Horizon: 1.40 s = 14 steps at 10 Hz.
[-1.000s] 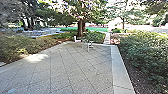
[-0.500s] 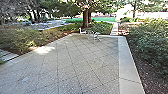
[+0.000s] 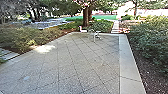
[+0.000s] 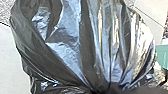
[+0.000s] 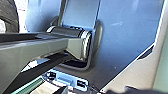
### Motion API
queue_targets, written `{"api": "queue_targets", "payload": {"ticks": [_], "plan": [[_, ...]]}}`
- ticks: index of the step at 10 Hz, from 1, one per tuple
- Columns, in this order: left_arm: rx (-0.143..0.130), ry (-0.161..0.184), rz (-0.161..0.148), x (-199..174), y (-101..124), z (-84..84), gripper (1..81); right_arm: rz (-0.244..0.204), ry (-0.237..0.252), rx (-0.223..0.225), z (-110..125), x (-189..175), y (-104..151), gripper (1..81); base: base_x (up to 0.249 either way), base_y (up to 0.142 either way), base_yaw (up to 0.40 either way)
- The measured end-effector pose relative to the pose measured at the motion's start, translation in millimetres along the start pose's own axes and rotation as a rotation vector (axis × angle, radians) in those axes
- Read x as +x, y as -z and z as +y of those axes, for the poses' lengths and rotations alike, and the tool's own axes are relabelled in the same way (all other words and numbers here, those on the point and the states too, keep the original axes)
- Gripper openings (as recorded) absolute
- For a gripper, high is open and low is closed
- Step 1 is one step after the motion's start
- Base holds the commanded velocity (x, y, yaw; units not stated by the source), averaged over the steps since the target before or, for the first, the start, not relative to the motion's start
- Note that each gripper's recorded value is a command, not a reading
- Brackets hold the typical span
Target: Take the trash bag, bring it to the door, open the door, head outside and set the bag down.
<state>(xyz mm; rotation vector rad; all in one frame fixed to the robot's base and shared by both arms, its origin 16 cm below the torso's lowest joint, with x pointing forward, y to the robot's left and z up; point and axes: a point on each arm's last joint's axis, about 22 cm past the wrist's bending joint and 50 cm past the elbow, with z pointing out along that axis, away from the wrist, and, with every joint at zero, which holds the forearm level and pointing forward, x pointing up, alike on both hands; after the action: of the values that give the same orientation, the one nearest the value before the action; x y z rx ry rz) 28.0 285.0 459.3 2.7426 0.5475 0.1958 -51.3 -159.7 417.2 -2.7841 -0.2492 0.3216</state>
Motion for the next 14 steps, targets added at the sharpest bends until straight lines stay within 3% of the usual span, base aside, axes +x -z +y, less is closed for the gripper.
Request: {"api": "queue_targets", "payload": {"ticks": [2,5,7,9,10,14], "plan": [[0.003,0.016,-0.002,27,11,-13.0,1.0,0.0,0.0,-0.002,2,-1,0,81.1,0.0,0.0,0.0],[-0.021,0.026,0.003,85,25,-12.6,1.0,-0.014,-0.004,-0.003,3,-9,0,81.1,0.0,0.0,0.0],[0.008,0.047,-0.011,118,38,-32.9,1.0,-0.059,-0.018,0.006,1,-30,-4,81.1,0.0,0.0,0.0],[0.032,0.064,-0.045,139,42,-44.4,1.0,-0.107,-0.034,0.02,-4,-49,-8,81.1,0.0,0.0,0.0],[0.027,0.063,-0.049,154,42,-39.8,1.0,-0.116,-0.037,0.021,-5,-53,-8,81.1,0.0,0.0,0.0],[-0.003,0.047,-0.001,230,42,-6.5,1.0,-0.111,-0.039,0.019,-2,-49,-8,81.1,0.0,0.0,0.0]]}}
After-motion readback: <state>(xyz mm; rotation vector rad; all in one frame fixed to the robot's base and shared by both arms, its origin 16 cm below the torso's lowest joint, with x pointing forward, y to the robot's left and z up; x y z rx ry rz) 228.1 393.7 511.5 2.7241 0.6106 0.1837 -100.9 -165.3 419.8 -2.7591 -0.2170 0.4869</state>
